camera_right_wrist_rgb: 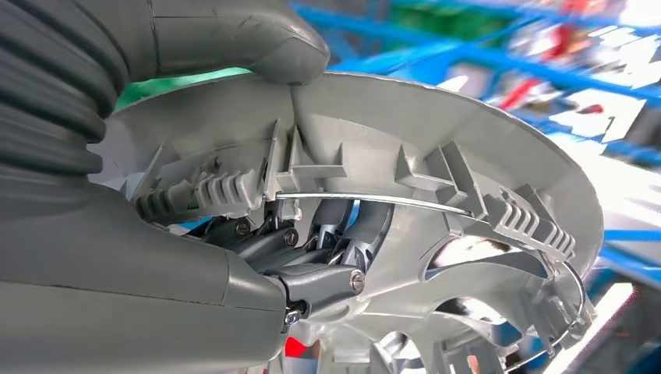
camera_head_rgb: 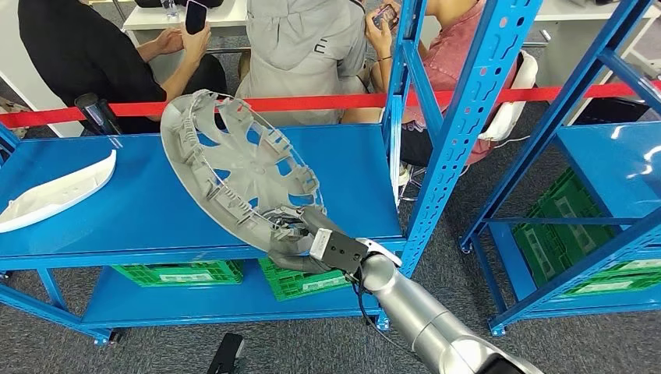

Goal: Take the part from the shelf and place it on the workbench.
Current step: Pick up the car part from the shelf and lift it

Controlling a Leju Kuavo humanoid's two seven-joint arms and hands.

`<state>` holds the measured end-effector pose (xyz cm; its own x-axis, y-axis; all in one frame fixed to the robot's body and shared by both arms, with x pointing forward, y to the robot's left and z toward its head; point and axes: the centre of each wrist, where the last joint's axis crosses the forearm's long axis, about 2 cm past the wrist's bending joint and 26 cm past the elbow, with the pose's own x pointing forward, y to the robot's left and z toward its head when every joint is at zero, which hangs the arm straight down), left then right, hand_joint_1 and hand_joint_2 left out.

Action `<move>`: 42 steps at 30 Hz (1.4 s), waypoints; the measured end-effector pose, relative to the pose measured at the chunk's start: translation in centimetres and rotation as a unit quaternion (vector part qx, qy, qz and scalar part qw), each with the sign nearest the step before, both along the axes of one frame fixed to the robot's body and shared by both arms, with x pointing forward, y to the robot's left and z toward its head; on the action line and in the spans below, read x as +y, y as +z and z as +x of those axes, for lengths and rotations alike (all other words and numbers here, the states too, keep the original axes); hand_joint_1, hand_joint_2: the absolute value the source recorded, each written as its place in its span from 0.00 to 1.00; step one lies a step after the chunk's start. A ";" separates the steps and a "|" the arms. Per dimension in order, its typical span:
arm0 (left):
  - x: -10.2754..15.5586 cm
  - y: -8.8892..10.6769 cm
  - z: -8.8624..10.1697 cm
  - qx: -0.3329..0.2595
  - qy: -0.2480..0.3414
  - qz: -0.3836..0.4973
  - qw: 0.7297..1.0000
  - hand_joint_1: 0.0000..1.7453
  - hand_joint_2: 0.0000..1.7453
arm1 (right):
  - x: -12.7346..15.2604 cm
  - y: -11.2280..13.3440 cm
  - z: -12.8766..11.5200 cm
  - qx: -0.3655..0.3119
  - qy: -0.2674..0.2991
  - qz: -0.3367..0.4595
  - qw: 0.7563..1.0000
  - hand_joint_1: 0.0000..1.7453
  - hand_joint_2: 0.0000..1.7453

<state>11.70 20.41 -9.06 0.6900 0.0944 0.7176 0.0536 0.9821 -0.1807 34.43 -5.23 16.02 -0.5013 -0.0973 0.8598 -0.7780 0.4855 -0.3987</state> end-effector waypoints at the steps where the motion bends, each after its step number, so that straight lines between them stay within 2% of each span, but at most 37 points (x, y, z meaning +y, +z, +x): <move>1: 0.1 0.0 0.0 0.000 0.002 0.000 1.000 0.00 1.00 | -0.1 0.2 -0.1 0.005 0.010 0.014 1.000 1.00 1.00; 9: 0.7 -0.1 0.0 0.001 0.010 0.003 1.000 0.00 1.00 | -0.6 2.1 -0.4 0.037 0.086 0.096 0.991 1.00 1.00; 17: 1.1 -0.2 0.0 -0.002 0.011 0.004 1.000 0.00 1.00 | -1.6 2.5 -0.6 0.056 0.137 0.121 0.982 1.00 1.00; 27: 1.4 -0.2 -0.1 0.000 0.012 0.008 1.000 0.00 1.00 | -3.0 0.3 -1.3 0.062 0.118 0.105 0.986 1.00 1.00; 42: 1.6 -0.2 0.0 0.007 0.002 0.005 1.000 0.00 1.00 | -3.6 -0.9 -1.6 0.073 0.106 0.097 0.987 1.00 1.00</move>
<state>11.71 22.05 -9.31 0.6990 0.0910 0.7093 0.0468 0.9839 -0.1724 32.82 -8.82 15.10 -0.3239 -0.3572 0.8761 -0.9126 0.3621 -0.1898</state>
